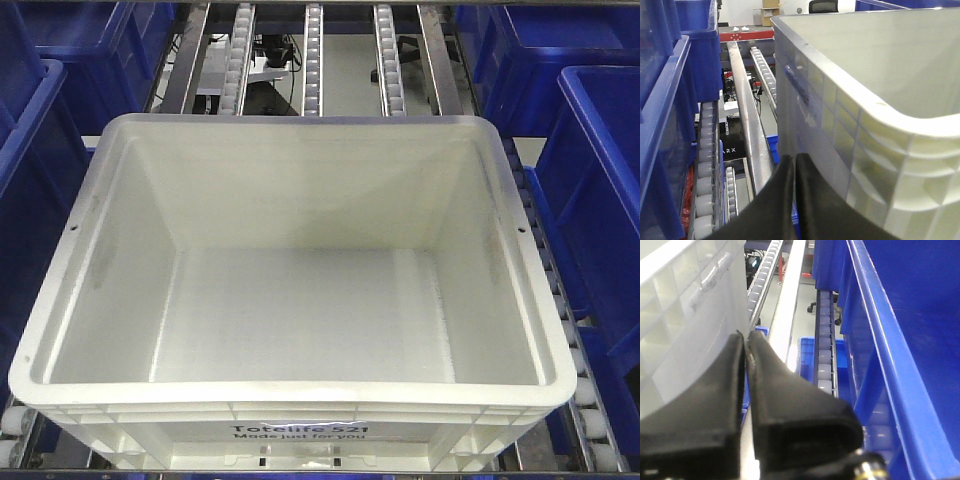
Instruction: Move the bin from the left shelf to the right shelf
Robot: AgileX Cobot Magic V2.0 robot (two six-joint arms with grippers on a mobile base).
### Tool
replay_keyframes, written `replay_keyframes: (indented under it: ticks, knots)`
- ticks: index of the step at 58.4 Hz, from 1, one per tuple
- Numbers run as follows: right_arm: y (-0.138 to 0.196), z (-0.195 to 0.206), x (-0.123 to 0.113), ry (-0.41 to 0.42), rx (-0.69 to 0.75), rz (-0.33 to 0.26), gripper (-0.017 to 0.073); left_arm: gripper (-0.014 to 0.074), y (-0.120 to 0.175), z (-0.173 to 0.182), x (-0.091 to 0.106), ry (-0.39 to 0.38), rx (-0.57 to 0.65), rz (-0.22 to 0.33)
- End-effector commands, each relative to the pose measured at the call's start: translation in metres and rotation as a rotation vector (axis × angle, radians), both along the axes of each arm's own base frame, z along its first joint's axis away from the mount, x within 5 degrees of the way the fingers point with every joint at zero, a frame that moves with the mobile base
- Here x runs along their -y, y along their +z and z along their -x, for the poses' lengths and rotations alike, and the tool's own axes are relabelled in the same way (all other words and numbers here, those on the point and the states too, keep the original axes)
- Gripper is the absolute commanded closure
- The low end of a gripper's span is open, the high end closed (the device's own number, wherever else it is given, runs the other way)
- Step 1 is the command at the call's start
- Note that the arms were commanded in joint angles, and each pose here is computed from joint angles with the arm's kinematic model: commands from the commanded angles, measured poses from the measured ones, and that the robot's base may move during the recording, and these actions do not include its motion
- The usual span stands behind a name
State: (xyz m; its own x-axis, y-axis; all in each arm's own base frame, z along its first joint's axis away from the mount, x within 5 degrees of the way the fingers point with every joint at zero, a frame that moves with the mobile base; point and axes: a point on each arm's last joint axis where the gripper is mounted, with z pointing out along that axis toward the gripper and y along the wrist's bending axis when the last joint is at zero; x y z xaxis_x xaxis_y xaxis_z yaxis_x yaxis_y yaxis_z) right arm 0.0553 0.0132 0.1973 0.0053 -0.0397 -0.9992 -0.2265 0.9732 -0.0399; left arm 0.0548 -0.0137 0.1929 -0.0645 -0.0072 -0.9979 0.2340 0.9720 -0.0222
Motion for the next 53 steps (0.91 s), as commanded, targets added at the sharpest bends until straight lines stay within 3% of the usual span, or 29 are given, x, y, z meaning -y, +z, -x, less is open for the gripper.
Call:
replay_keyframes:
  ticks: [1, 53]
  knots:
    - [0.0013, 0.0, 0.0009, -0.01, 0.069, -0.01, 0.0567, 0.06, 0.0017, 0.0001, -0.0004, 0.002, 0.07, 0.021]
    - [0.0017, 0.0, 0.0009, -0.01, 0.069, -0.01, 0.0567, 0.06, 0.004, 0.0001, -0.0006, 0.005, 0.095, 0.027]
